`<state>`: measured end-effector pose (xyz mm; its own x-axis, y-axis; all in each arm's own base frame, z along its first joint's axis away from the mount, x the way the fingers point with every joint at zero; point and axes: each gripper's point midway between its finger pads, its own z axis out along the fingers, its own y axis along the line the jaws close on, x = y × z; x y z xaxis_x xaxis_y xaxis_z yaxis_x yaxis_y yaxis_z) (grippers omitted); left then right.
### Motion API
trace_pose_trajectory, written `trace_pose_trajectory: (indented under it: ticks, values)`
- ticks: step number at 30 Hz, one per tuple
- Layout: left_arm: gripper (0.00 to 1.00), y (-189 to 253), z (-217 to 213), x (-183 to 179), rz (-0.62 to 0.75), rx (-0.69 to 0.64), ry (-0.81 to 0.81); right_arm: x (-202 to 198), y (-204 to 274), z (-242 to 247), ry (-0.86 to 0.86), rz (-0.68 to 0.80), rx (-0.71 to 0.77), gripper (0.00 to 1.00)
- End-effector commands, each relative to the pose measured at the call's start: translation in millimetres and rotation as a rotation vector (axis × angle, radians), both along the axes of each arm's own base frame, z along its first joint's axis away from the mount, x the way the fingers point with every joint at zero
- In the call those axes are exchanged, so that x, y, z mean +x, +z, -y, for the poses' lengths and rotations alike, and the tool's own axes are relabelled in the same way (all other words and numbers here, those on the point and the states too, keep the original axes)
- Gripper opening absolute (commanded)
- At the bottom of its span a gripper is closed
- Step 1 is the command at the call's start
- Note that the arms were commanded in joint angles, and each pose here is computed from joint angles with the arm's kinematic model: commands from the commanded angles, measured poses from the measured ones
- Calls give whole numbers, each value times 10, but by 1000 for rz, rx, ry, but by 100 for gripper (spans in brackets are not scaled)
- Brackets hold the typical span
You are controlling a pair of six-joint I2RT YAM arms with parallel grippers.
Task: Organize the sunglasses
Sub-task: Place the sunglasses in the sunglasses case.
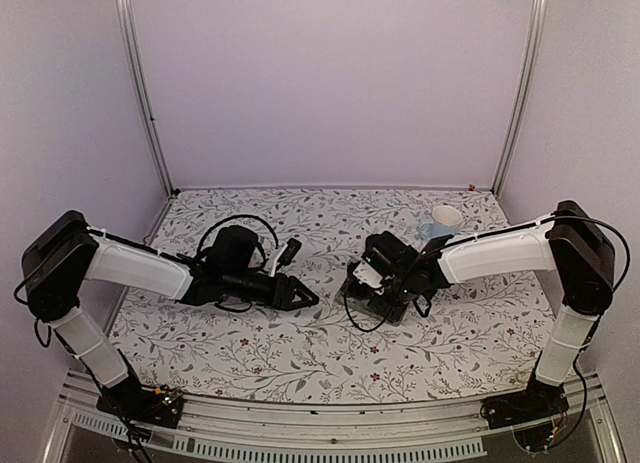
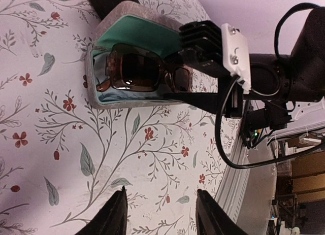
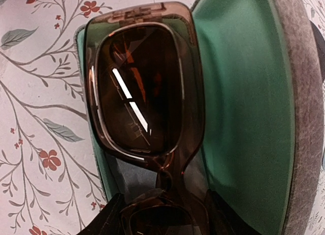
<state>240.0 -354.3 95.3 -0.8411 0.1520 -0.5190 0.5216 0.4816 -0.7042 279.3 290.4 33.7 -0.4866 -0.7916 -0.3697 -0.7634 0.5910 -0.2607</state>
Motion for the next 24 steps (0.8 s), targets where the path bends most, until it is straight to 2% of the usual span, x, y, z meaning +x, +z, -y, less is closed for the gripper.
trace_pose_trajectory:
  ticks: [1, 12, 24]
  values:
    - [47, -2, -39, 18, 6, -8, 6, 7, 2, -16, -1, -15, 0, 54]
    - [47, -43, -24, 27, 0, -7, 4, -13, 161, -14, -16, -8, 36, 58]
    - [47, -190, -26, 93, 7, 26, 24, -95, 650, -163, 5, 8, 213, 60]
